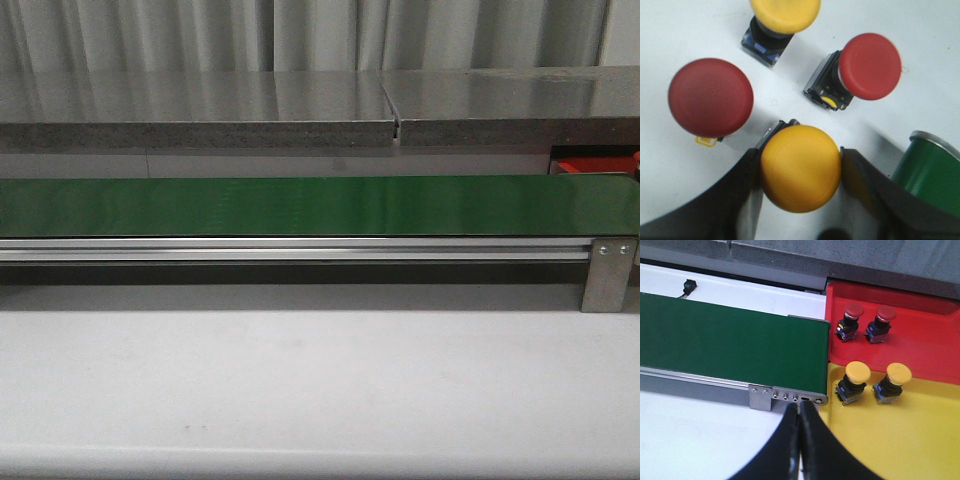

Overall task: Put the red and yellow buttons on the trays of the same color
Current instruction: 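Lower the left gripper onto a yellow button and close on it, then carry the yellow button onto the green belt and open the left gripper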

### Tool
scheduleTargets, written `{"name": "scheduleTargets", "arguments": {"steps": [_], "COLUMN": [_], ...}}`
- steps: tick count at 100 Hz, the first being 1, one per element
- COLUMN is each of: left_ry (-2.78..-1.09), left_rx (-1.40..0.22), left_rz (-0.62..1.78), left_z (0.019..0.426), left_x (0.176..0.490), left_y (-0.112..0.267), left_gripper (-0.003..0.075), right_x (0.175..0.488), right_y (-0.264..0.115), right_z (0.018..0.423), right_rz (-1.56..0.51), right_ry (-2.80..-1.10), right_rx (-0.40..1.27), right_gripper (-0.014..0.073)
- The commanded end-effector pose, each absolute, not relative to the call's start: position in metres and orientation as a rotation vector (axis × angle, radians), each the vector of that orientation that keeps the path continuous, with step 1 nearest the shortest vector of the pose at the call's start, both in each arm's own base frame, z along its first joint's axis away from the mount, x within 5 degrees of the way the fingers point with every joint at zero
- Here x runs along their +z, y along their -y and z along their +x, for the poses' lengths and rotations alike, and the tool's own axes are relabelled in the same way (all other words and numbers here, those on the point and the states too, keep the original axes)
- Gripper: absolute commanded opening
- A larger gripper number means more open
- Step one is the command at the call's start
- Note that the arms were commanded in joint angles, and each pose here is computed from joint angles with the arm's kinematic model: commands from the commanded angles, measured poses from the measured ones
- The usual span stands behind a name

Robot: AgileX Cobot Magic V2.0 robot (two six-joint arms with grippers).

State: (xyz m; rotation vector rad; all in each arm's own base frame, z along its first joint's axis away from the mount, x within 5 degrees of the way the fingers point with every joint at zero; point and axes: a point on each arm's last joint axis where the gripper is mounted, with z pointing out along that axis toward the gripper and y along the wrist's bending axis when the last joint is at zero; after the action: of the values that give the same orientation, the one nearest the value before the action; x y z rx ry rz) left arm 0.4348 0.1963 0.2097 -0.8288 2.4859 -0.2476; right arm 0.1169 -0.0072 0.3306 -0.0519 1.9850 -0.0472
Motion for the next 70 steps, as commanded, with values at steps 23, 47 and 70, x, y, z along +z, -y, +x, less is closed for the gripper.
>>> {"name": "scheduleTargets", "arguments": {"steps": [23, 47, 70], "left_ry": [-2.291, -2.276, -2.295], "left_rx": [-0.224, -0.245, -0.266], "left_rz": [-0.761, -0.733, -0.651], "left_z": [0.409, 0.384, 0.385], "left_x": [0.289, 0.304, 0.307], "left_y": [-0.181, -0.160, -0.130], "left_gripper": [0.0137, 0.0137, 0.0137], "right_x": [0.345, 0.345, 0.345], "right_y": [0.008, 0.008, 0.008], "right_z": [0.118, 0.118, 0.118], "right_rz": [-0.041, -0.041, -0.041], "right_ry": [-1.895, -1.895, -1.895], "right_rx": [-0.066, -0.066, -0.066], "right_gripper": [-0.0118, -0.0118, -0.0118]}}
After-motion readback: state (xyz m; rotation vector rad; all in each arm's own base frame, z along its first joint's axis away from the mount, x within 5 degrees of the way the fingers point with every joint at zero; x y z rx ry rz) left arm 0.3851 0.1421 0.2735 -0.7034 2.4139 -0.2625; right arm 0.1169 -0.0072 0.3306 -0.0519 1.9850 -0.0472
